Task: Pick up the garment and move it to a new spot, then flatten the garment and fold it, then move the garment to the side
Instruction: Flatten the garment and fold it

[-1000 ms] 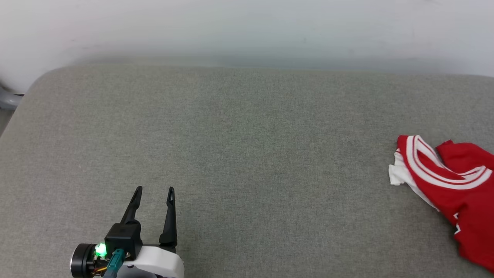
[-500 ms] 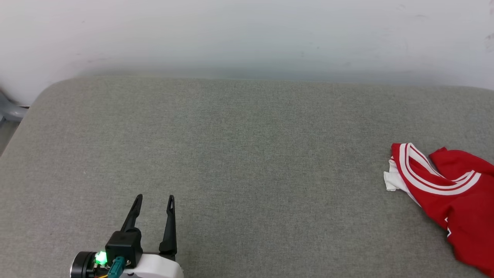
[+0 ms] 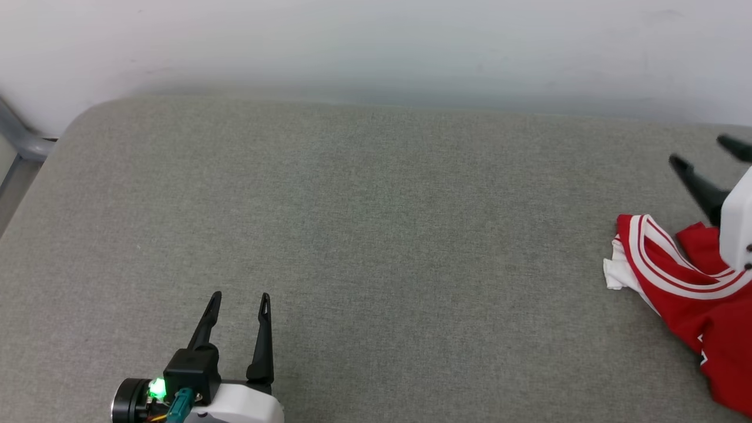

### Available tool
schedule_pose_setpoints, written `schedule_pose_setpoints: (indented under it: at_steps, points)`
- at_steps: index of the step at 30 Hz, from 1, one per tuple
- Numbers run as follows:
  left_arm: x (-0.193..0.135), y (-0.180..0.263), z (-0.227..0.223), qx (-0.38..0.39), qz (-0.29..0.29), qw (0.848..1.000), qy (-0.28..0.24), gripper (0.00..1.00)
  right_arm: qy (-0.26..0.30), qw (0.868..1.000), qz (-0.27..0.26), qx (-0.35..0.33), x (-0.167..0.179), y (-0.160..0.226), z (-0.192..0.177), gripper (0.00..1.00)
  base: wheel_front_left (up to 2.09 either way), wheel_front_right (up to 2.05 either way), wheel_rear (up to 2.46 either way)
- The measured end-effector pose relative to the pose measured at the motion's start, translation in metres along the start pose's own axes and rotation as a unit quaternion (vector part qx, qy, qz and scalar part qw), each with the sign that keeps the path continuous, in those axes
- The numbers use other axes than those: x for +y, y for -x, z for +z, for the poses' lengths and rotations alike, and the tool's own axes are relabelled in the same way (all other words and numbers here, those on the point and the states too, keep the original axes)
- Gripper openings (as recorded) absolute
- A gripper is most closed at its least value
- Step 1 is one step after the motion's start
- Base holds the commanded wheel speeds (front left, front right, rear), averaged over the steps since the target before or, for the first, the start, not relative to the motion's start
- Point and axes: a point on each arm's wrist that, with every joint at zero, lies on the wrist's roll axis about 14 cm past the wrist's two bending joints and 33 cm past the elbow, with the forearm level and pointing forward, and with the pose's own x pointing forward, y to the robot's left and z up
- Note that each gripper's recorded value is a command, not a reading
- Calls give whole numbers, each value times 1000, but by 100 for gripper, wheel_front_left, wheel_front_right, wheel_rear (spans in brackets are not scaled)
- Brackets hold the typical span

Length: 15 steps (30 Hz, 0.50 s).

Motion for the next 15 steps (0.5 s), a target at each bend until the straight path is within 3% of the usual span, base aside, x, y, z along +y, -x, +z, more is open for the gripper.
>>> schedule_pose_setpoints:
  at_steps: [4,15]
  points:
    - [1,-3,-2,3,3,1000,3,100,23,991,46,120,20,3,-37,100,0,0,0]
    - [6,-17,-12,16,13,1000,6,100,48,940,81,329,30,0,-127,100,0,0,0]
